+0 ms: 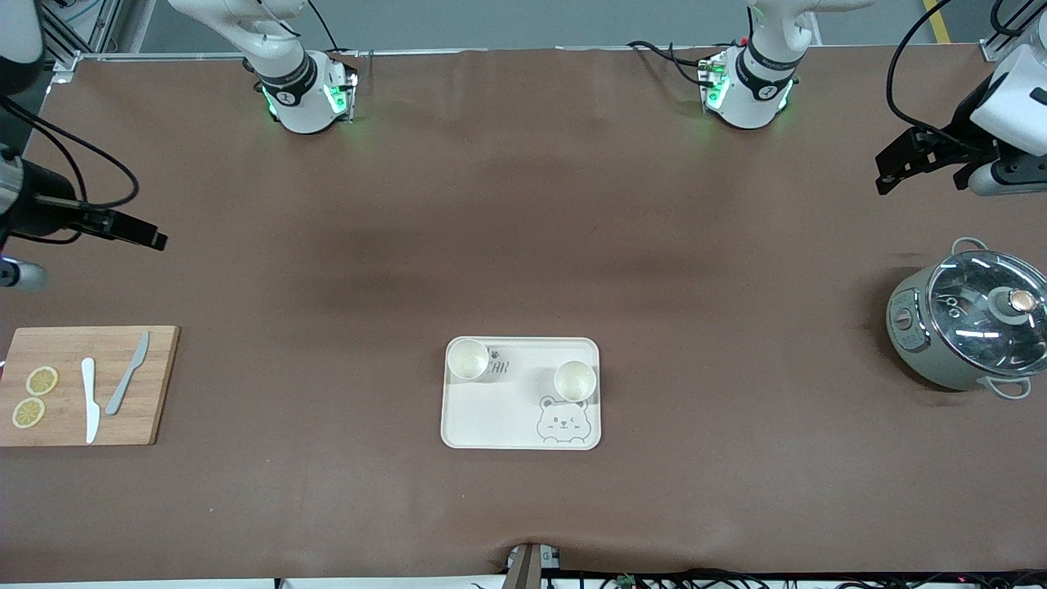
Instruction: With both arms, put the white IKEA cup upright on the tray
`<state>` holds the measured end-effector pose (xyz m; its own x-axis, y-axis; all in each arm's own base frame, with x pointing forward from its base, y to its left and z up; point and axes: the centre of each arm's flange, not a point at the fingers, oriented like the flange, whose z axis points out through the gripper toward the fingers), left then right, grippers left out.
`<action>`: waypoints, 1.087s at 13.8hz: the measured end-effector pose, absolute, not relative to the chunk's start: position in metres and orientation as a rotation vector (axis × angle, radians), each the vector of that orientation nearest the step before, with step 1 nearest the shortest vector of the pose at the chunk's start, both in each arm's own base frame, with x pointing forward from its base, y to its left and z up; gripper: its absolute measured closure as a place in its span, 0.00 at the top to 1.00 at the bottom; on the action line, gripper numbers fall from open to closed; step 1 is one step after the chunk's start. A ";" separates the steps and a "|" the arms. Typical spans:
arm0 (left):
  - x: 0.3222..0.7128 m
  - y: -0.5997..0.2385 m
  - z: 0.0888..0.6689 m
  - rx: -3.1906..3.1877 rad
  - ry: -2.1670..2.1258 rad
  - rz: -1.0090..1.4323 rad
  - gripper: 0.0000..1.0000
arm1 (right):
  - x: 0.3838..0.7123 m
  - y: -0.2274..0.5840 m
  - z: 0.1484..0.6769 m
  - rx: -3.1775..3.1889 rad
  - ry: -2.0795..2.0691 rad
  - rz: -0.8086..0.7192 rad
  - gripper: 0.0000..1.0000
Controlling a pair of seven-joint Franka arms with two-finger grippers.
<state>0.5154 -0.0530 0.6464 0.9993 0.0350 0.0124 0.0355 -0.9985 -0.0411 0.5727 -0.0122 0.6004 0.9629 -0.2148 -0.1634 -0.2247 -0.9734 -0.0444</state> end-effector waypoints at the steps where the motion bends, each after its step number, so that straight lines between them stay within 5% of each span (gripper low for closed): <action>1: 0.515 -0.053 0.647 -3.100 -0.055 -0.018 1.00 | 0.568 -0.019 0.605 -3.051 0.306 0.239 1.00; 10: 0.514 -0.054 0.644 -3.098 -0.052 -0.003 1.00 | 0.504 -0.002 0.641 -3.077 0.194 0.160 1.00; 15: 0.514 -0.055 0.644 -3.098 -0.050 -0.002 1.00 | 0.510 -0.031 0.643 -3.086 0.021 0.020 1.00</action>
<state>0.5143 -0.0545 0.6435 0.9995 0.0322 0.0021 0.0323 -0.9986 -0.0429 0.5099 -0.0307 0.6426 0.9998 -0.0131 -0.0135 -0.0138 -0.9983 -0.0557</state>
